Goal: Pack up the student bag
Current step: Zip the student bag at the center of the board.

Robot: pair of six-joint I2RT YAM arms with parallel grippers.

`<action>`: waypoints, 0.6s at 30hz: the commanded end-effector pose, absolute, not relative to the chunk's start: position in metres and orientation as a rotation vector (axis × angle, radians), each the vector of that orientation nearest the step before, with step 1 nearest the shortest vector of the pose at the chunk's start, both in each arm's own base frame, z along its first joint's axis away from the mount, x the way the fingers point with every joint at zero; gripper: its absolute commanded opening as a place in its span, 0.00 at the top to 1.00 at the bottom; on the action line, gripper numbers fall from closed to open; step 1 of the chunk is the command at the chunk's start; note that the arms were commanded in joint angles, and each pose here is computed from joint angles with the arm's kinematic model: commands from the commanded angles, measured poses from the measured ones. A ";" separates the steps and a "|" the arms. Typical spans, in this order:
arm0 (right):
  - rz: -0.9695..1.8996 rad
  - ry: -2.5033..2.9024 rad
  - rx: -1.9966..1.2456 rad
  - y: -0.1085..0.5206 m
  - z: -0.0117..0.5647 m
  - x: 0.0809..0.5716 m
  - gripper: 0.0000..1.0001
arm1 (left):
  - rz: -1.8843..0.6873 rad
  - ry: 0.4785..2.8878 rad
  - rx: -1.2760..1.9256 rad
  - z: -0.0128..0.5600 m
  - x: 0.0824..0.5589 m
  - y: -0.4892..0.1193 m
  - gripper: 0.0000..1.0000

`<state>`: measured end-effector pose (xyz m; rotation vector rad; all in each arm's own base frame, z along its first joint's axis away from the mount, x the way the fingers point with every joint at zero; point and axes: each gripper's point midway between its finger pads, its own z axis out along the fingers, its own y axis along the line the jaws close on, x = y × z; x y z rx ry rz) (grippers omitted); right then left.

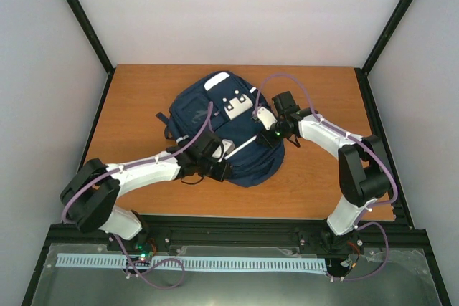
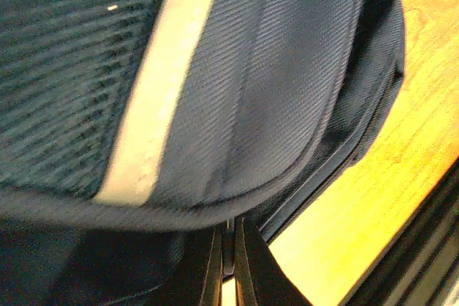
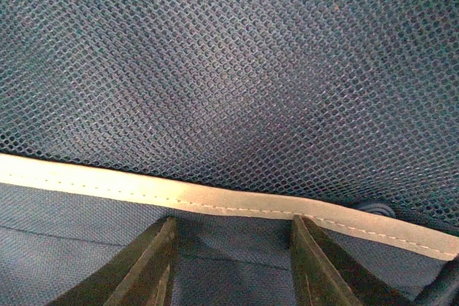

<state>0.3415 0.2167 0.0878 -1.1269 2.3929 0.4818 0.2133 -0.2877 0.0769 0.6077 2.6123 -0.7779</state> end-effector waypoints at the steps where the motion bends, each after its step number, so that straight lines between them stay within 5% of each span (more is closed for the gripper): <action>1: 0.542 2.420 -1.149 0.222 0.078 0.332 0.56 | -1.046 2.561 0.646 0.107 0.207 -0.333 0.99; 18: 0.497 2.412 -1.135 0.218 0.084 0.335 0.56 | -1.225 2.499 0.523 0.140 0.231 -0.373 0.99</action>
